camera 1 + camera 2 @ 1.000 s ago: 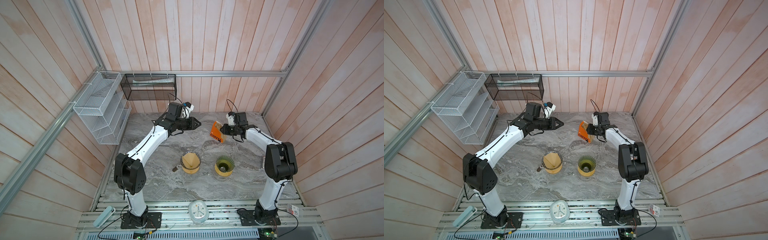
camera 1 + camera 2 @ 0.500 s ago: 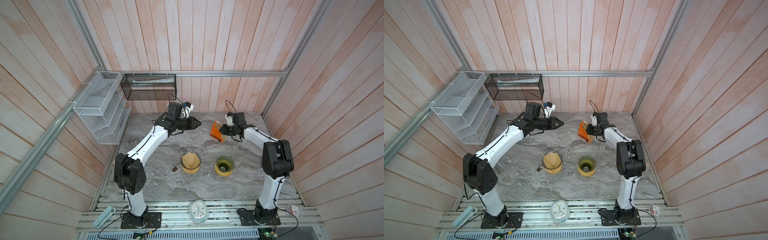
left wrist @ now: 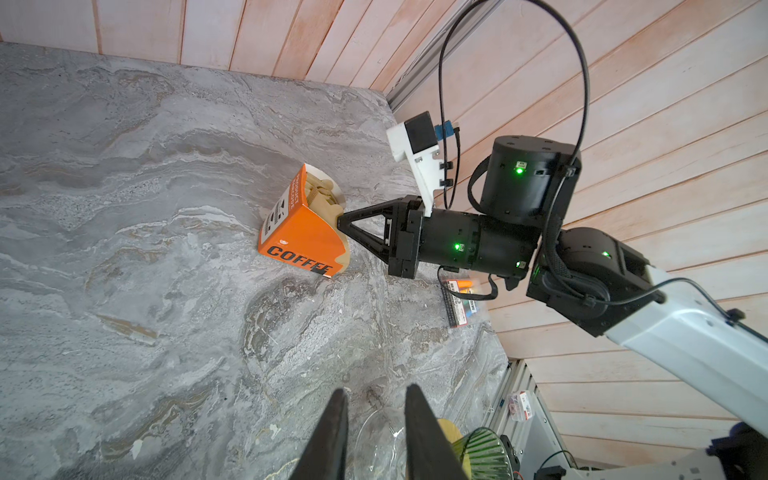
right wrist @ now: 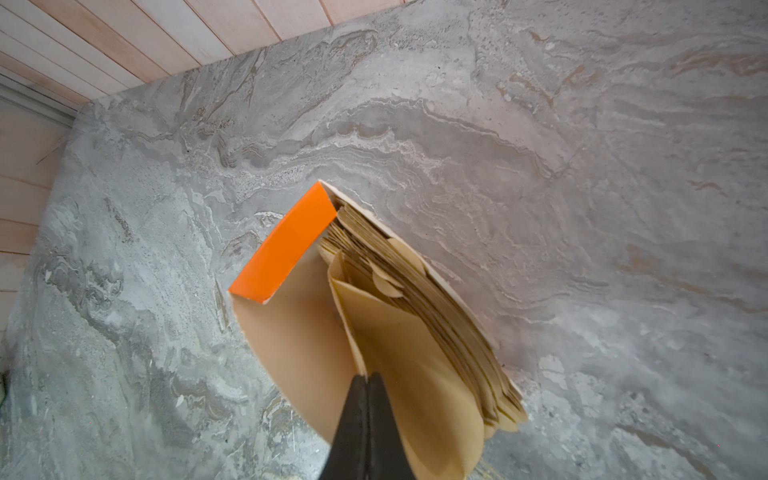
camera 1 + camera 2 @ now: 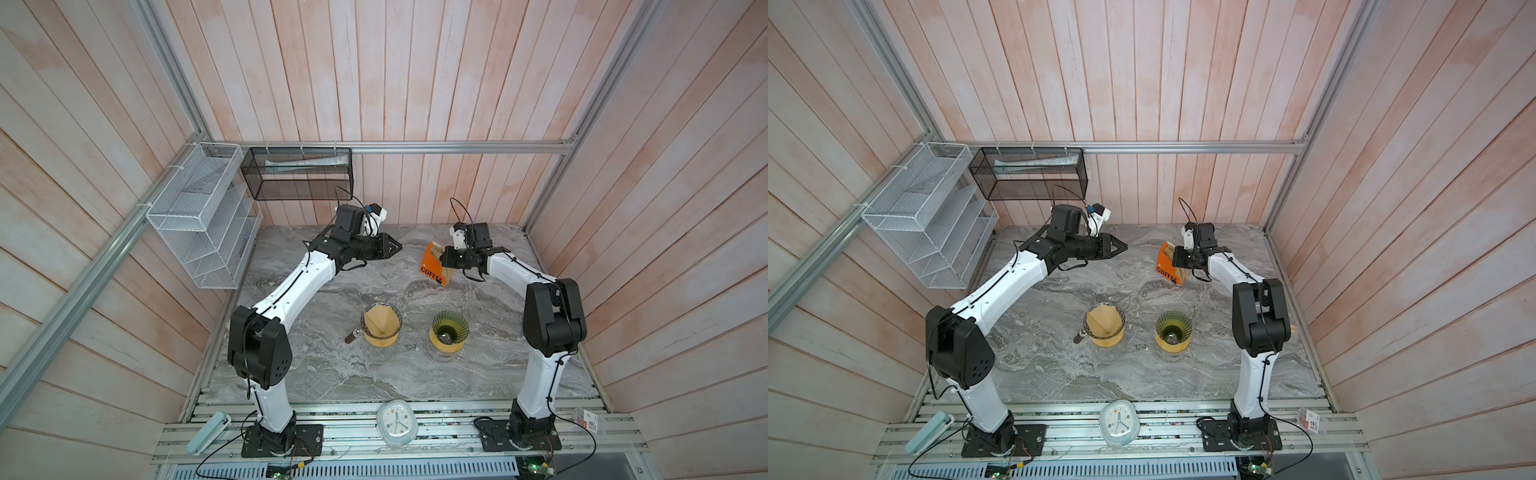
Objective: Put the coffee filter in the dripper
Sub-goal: 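Close the right gripper on a paper filter in the orange box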
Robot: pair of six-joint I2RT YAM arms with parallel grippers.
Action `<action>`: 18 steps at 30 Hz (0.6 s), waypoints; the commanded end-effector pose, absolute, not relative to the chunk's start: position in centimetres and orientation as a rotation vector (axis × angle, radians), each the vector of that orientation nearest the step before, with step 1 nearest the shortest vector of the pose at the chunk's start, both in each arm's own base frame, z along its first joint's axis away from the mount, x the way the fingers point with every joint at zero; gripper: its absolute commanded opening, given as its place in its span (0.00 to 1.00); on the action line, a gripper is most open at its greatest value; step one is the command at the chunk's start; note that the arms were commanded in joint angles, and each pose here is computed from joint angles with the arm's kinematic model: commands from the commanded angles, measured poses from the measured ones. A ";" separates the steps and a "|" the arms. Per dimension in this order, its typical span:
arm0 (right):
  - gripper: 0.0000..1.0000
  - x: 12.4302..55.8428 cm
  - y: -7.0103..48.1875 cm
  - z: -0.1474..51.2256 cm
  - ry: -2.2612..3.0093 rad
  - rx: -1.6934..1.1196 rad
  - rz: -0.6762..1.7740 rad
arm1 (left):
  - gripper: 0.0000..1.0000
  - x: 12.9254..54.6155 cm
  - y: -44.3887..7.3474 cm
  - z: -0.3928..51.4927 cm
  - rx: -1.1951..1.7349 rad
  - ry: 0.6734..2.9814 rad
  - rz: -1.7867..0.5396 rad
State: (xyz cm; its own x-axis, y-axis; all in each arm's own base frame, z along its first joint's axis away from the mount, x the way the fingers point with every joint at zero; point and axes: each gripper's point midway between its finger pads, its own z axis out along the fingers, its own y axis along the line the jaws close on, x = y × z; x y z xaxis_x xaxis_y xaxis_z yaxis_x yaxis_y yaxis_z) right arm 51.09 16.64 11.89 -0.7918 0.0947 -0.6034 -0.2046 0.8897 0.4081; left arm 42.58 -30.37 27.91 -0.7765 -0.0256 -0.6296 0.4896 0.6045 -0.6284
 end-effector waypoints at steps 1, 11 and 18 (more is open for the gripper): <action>0.00 51.4 16.8 12.0 2.409 -0.100 0.612 | 0.27 42.6 -30.3 27.5 0.366 2.230 -1.136; 0.00 51.2 16.6 13.7 2.387 -0.104 0.595 | 0.27 42.4 -30.1 27.6 0.361 2.220 -1.140; 0.00 50.7 16.3 15.3 2.374 -0.106 0.582 | 0.27 42.2 -30.0 27.8 0.362 2.211 -1.149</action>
State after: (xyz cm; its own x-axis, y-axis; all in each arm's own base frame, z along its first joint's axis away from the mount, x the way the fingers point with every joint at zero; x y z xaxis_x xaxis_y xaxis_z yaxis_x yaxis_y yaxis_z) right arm 50.69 16.44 12.13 -0.7984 0.0845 -0.5962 -0.2025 0.8948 0.3980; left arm 42.47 -30.22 26.68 -0.7892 -0.0254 -0.6136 0.4773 0.6034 -0.6388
